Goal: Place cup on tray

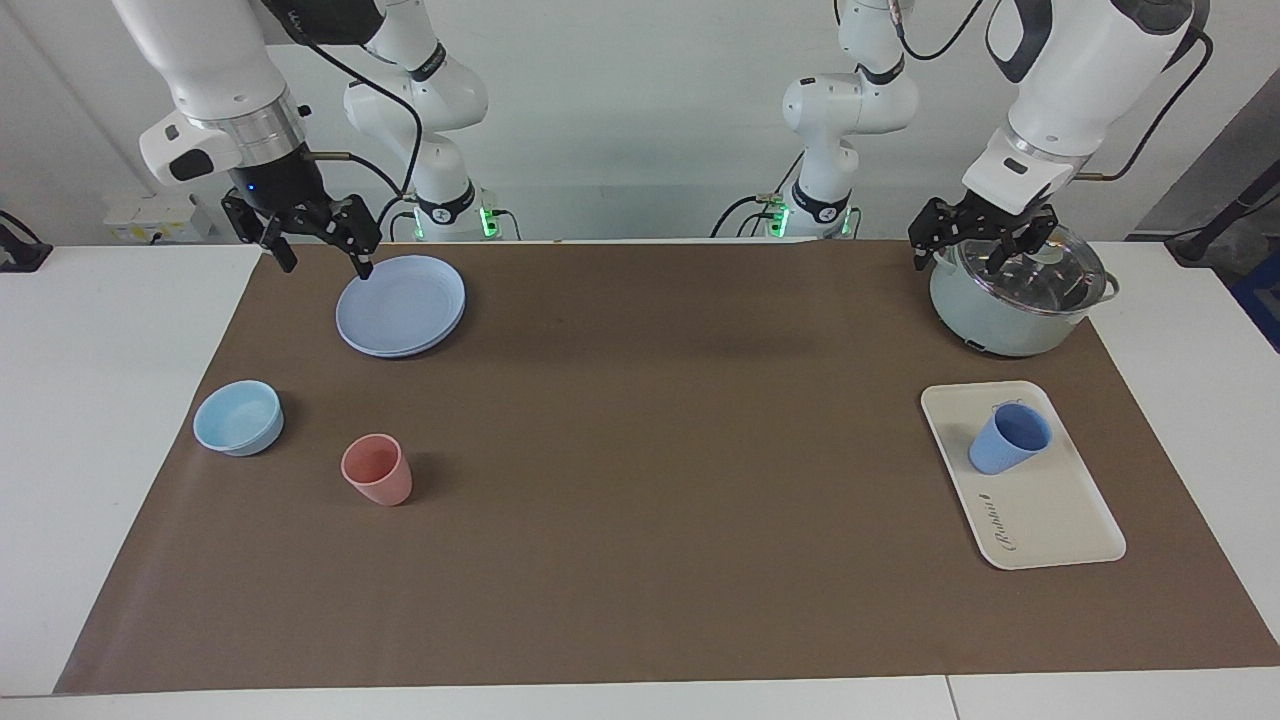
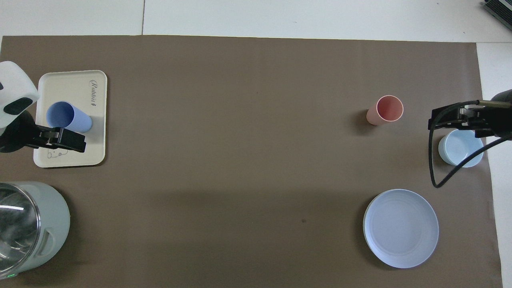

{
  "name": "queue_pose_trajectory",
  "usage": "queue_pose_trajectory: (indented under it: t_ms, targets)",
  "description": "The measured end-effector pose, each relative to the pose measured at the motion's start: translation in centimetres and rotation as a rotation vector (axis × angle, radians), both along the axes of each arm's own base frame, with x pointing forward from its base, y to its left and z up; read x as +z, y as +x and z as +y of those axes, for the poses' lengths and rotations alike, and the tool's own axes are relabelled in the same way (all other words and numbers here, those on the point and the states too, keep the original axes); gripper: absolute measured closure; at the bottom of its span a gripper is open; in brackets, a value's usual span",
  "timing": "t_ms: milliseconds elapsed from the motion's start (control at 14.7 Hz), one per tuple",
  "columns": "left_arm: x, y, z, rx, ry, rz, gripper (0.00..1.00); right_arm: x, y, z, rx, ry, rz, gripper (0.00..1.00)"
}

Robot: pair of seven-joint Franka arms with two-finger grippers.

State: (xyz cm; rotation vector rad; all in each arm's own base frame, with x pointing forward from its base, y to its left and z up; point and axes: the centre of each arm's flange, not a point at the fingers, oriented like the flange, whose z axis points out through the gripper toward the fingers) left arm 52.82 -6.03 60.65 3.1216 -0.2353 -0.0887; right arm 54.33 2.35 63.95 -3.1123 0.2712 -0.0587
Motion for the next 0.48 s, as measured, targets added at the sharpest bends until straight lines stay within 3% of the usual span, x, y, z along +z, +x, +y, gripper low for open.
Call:
queue_pose_trajectory:
  t_ms: [476]
  targets:
    - [0.00,0.00,0.00,0.000,0.000,0.000,0.00,0.06,0.04,0.11,0.002,-0.001,0.011,0.00]
